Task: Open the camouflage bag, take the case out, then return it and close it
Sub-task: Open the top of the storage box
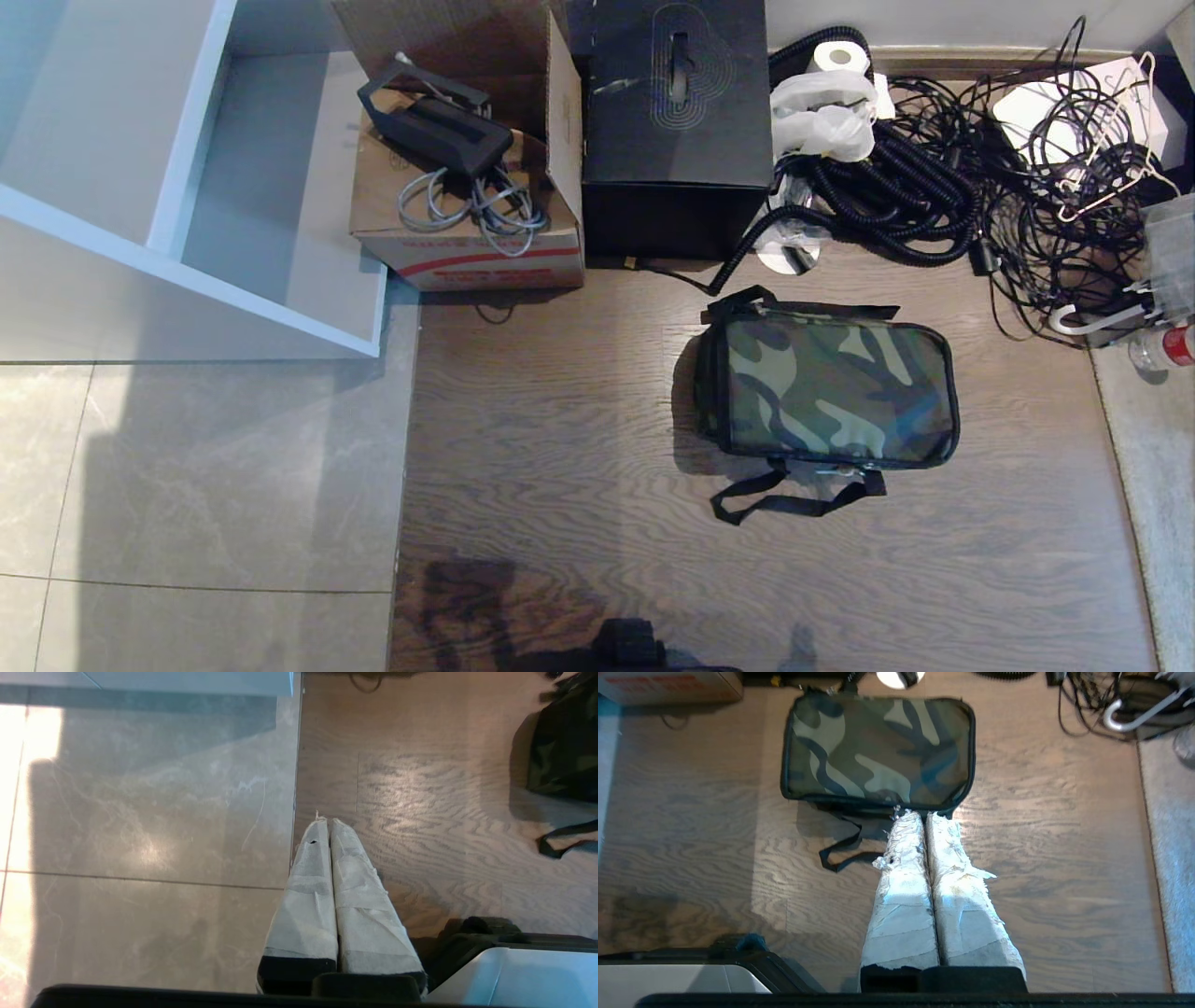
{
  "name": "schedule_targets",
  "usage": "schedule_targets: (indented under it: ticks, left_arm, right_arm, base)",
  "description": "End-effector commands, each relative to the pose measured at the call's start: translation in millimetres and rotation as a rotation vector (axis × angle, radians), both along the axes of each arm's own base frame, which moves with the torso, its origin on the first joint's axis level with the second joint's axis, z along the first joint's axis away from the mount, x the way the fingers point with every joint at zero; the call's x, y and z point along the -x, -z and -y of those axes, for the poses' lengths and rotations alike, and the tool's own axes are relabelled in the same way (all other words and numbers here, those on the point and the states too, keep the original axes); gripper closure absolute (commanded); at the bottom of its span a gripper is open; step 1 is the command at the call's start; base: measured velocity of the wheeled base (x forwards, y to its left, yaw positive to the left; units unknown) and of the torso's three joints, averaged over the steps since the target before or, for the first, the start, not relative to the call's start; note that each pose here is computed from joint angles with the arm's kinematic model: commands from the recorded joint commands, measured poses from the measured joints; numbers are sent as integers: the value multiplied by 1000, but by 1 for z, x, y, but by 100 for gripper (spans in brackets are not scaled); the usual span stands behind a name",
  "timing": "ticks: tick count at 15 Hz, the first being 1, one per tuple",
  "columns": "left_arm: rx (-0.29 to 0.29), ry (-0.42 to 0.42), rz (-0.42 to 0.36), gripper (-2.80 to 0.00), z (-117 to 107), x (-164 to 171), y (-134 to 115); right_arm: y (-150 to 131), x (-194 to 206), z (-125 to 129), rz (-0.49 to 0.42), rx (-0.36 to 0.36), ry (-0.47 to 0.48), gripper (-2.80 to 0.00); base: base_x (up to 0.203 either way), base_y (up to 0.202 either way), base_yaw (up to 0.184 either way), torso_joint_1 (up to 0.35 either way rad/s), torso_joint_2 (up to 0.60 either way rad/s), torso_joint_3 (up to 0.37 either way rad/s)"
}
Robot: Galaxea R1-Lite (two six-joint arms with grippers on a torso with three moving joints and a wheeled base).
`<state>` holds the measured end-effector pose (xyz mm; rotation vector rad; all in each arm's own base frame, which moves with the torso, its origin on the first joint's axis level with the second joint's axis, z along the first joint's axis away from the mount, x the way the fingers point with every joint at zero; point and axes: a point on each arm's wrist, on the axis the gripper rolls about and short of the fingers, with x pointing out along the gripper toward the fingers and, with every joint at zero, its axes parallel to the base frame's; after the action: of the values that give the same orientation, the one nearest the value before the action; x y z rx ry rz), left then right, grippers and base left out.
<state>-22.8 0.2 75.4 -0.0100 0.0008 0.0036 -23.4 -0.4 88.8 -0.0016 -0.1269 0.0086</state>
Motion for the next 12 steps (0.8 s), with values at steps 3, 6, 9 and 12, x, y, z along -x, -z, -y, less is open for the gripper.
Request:
schedule_targets:
  ticks: [3,6,9,12]
  left_arm:
    - [1,-1,1,0,0,0,0]
    - [1,-1,-1,0,0,0,0]
    - [1,-1,-1,0,0,0,0]
    - [-1,-1,-1,0,0,0,0]
  right_arm:
    - [11,-3,0,-39,1,0,0]
    - [11,-3,0,-38,1,0,0]
    - [11,-3,0,-39,1,0,0]
    - [11,-3,0,-38,1,0,0]
  base:
    - [0,0,0,-1,3,-201]
    - [0,0,0,5,3,-196]
    - [0,0,0,5,5,-164]
    - [0,0,0,2,1,-29]
